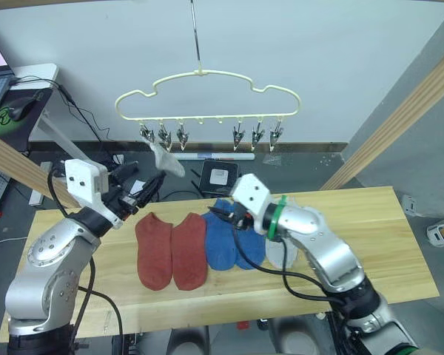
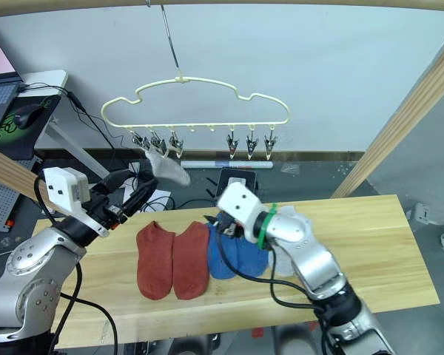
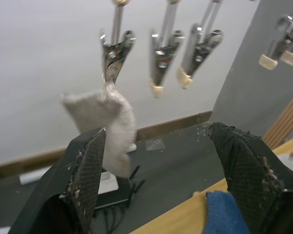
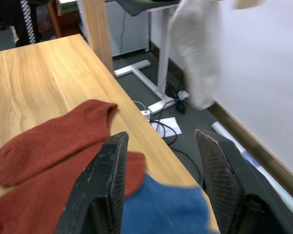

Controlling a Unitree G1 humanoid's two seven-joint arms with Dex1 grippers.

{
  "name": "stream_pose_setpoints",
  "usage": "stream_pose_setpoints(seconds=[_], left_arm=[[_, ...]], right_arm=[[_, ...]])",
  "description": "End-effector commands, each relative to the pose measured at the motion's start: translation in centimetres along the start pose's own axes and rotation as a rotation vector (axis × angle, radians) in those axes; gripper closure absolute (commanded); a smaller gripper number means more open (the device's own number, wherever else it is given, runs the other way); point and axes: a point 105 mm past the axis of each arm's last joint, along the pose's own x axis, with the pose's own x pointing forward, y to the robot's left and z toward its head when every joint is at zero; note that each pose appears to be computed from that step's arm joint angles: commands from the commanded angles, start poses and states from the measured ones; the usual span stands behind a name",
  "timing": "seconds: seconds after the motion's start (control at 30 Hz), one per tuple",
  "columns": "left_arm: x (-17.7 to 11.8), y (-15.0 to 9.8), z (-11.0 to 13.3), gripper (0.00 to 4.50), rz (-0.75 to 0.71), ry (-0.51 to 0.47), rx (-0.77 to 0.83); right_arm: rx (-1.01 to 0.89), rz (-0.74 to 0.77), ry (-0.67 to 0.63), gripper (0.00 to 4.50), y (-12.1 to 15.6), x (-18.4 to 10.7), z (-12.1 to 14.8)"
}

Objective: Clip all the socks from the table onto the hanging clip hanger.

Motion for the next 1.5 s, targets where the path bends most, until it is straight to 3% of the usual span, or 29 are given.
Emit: stream_pose_setpoints(seconds=[0.03, 0.37, 0.67, 0.8, 0.87, 1.27, 1.5], left_arm=[[0.2, -1.1, 1.0, 0.84, 0.004, -0.066, 0.079], [1.6, -2.3, 1.2, 0.84, 0.034, -0.156, 0.036], [2.1, -2.7, 0.5, 0.84, 0.069, -0.183, 0.063], [2.5, -2.8, 0.4, 0.84, 0.083, -0.194, 0.072], [2.8, -2.9, 0.5, 0.84, 0.087, -0.203, 0.069], [4.7, -2.8, 1.0, 0.84, 0.145, -0.253, 0.036], [5.2, -2.7, 0.8, 2.51, 0.156, -0.249, 0.035]], right_arm=[[0.024, -0.016, -0.076, 2.25, -0.9, -2.9, 1.8], [-0.012, -0.013, -0.173, 2.25, -1.2, -8.0, 3.1], [-0.014, -0.041, -0.181, 2.25, -2.1, -10.1, 2.8], [-0.011, -0.037, -0.182, 1.37, -2.5, -10.2, 3.0], [-0.024, -0.019, -0.177, 0.67, -2.3, -10.0, 3.1], [-0.033, -0.003, -0.169, 0.67, -2.2, -9.5, 3.5], [-0.032, -0.003, -0.161, 0.62, -2.3, -9.6, 3.4]])
